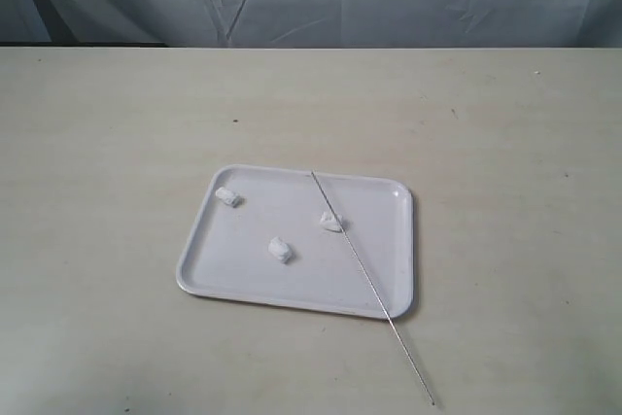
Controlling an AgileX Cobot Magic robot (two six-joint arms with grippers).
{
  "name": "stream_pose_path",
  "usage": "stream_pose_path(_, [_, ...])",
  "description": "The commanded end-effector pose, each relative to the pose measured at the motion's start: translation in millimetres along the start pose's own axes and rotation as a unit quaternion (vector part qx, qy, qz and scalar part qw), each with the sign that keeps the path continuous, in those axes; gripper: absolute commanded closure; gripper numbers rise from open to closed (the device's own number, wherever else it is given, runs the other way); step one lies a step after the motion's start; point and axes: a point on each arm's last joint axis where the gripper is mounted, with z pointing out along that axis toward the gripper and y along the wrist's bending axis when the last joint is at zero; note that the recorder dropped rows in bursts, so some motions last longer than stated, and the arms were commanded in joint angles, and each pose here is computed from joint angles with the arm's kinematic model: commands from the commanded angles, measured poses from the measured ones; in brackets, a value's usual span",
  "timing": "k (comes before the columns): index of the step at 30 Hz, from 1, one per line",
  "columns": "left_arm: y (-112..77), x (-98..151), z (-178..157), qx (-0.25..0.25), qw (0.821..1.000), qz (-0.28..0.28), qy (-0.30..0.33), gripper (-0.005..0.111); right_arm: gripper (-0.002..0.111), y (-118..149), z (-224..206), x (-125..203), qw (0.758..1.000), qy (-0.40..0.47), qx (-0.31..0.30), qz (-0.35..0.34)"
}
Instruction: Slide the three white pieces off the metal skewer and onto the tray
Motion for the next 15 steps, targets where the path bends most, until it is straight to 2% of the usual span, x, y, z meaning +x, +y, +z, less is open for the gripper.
stream_pose_path(1, [0.5,-0.4,0.0,-0.003,1.000,0.004,-0.008,0.107,0.109,-1.3,-0.1,1.4,1.000,0.004,0.008,-0.013])
stream_pose_path(15, [1.3,-0.2,0.0,-0.010,1.000,-0.002,-0.007,0.107,0.109,-1.2,0.0,0.9,1.000,0.001,0.008,-0.013])
